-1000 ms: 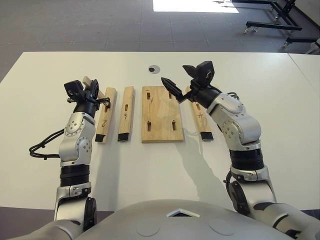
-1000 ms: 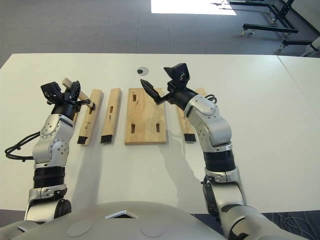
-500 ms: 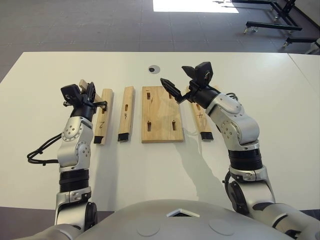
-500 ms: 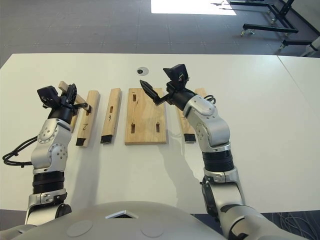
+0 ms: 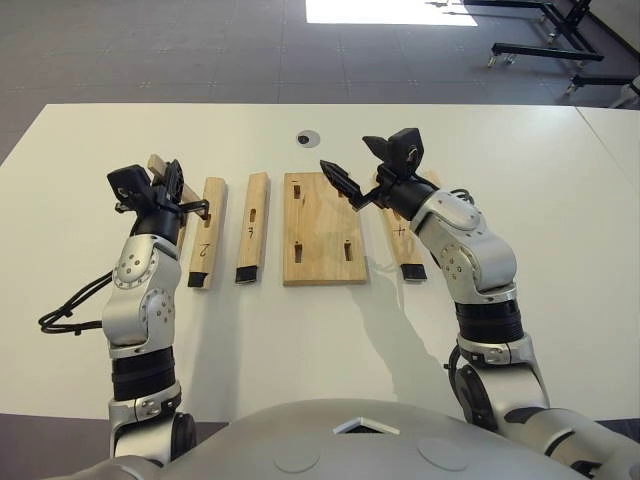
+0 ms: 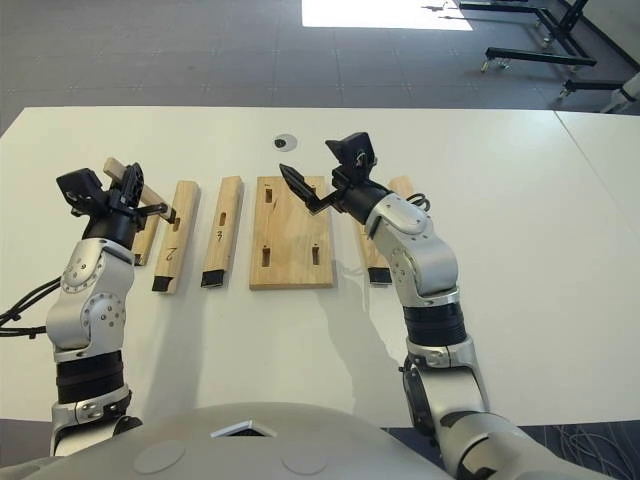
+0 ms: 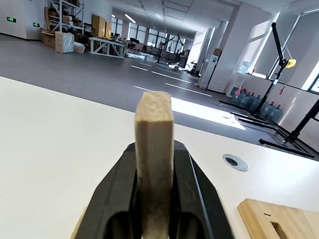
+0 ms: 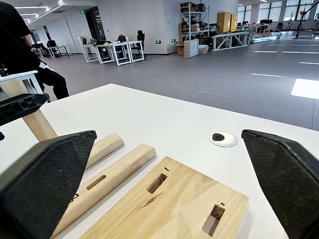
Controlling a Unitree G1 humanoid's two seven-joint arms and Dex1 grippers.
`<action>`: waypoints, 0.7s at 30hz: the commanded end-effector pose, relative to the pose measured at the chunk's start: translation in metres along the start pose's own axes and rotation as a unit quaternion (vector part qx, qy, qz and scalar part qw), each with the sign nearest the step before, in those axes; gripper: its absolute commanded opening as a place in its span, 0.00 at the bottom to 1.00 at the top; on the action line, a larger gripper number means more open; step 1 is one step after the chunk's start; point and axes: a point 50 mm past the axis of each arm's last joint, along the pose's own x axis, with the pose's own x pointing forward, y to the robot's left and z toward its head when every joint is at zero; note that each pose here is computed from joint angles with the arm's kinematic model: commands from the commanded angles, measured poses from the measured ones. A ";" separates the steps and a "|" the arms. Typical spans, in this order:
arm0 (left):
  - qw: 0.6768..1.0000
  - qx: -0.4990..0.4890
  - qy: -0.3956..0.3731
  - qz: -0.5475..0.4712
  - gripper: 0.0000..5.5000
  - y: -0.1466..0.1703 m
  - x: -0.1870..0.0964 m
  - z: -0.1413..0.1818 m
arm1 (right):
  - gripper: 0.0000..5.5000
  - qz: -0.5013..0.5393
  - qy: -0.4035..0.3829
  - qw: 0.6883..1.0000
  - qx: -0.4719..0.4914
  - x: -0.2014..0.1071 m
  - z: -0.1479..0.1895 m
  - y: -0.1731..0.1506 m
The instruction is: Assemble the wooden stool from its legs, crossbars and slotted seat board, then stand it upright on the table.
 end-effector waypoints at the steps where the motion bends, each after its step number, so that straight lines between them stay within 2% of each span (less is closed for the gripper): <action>1: 1.000 0.003 0.015 -0.003 0.07 -0.001 0.005 -0.013 | 0.98 -0.004 -0.002 1.000 -0.004 0.000 0.001 -0.002; 9: 1.000 0.009 -0.005 -0.006 0.07 -0.003 0.012 -0.005 | 0.98 0.002 -0.004 1.000 -0.006 0.002 0.002 -0.002; 21: 1.000 0.016 0.000 0.002 0.07 0.002 0.004 -0.007 | 0.98 0.001 -0.002 1.000 -0.004 0.002 0.001 -0.001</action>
